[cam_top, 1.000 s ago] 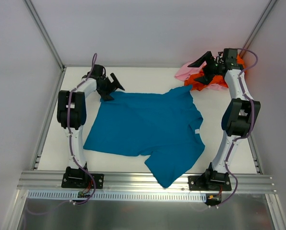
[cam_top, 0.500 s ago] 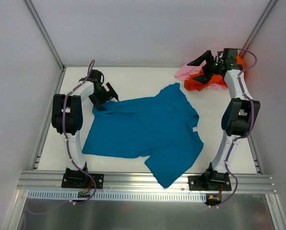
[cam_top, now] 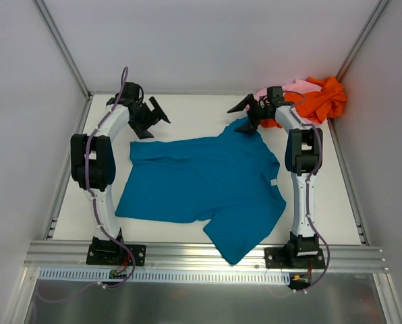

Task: Fold and stack the t-shirts
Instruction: Flatten out the tshirt

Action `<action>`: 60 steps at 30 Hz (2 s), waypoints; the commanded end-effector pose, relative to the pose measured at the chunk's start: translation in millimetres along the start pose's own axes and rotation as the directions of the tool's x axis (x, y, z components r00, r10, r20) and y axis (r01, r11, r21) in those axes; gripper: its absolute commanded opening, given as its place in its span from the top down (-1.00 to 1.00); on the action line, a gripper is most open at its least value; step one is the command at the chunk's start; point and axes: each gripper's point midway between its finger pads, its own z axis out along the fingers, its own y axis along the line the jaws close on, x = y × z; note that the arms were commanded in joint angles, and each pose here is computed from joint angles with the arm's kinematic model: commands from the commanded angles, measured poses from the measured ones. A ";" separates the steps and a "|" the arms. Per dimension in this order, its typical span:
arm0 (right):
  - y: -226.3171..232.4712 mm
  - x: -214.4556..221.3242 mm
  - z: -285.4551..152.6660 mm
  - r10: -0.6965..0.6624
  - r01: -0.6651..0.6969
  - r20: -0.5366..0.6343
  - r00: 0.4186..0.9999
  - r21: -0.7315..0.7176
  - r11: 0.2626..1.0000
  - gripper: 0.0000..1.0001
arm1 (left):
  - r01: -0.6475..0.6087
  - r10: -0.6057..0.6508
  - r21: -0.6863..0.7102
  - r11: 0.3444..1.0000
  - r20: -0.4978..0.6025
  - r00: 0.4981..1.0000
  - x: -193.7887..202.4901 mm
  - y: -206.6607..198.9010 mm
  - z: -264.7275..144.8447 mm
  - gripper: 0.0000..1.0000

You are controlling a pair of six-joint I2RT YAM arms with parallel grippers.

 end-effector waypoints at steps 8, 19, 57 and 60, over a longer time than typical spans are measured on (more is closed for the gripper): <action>-20.9 -4.7 -10.3 0.016 -0.017 0.014 1.000 0.062 0.998 -0.99 | -0.022 0.022 0.109 0.994 -0.004 1.000 0.8 -32.1 -30.2 -0.97; -67.7 25.4 -69.6 -0.006 -0.001 0.027 1.000 0.247 0.969 -0.99 | -0.013 0.017 0.161 0.987 -0.019 1.000 -7.1 -44.9 -19.9 -0.97; -23.9 6.5 -18.3 -0.052 0.049 0.021 0.998 0.139 0.989 -0.99 | -0.040 0.048 0.213 0.976 -0.032 0.998 -4.7 -41.8 -29.8 -0.97; -25.6 10.9 -29.0 -0.064 0.060 0.023 0.998 0.155 0.986 -0.99 | -0.045 0.052 0.214 0.976 -0.028 0.998 -3.8 -42.1 -30.8 -0.97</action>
